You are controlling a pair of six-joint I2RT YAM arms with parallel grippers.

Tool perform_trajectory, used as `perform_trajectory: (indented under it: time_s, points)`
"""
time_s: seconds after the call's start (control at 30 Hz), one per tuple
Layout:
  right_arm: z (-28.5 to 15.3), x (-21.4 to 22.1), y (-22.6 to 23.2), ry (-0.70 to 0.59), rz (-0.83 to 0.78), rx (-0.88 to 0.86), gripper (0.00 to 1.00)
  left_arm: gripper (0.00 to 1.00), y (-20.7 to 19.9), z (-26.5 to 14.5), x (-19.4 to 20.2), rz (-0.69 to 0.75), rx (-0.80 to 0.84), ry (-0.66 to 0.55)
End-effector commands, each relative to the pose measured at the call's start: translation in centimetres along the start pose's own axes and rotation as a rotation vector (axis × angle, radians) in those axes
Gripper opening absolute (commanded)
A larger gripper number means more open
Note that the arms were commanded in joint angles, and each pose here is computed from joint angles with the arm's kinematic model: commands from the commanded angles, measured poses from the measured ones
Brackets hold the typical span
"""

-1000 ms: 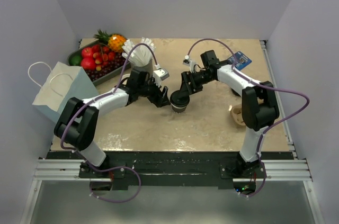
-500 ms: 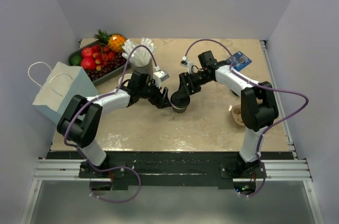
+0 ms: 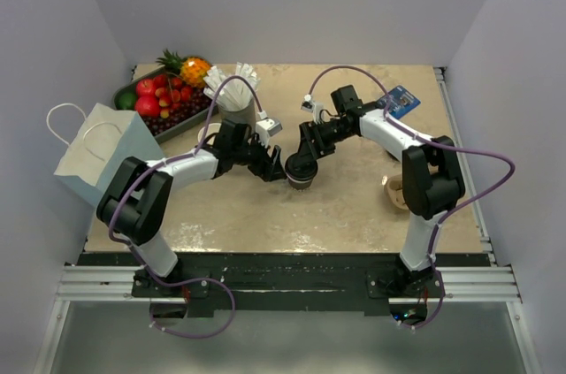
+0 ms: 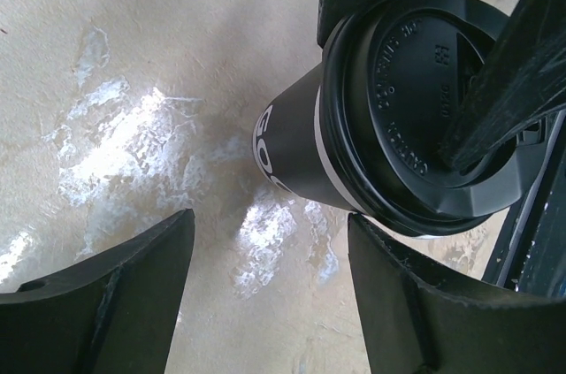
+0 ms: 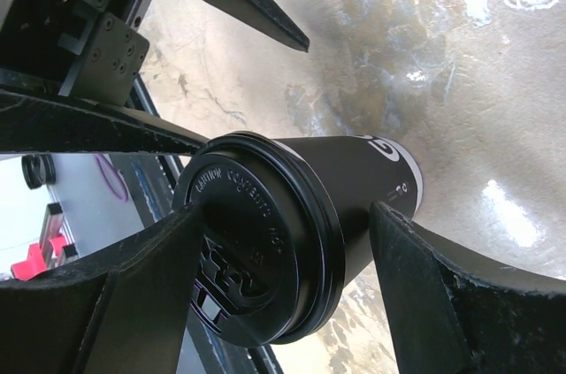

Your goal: Pack the takeout coffee

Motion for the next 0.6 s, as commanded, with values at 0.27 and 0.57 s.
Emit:
perform_trajectory:
  time_s: [0.27, 0.57]
  points:
    - [1.4, 1.3, 0.1, 0.058, -0.003, -0.084, 0.80, 0.73, -0.5, 0.6, -1.8, 0.034, 0.044, -0.071]
    - [1.1, 2.3, -1.7, 0.080, -0.011, 0.093, 0.79, 0.73, -0.3, 0.8, -2.6, 0.020, 0.034, -0.085]
Point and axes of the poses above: each gripper's point midway between its finger pads, its own z axis out along the fingers, its own y axis along the line the jaws close on, x = y × z, the point moved 6 cm from there along -z, back along the fingers, and after that the axes turned 2 degrees about -z, right-handed, at the moved point
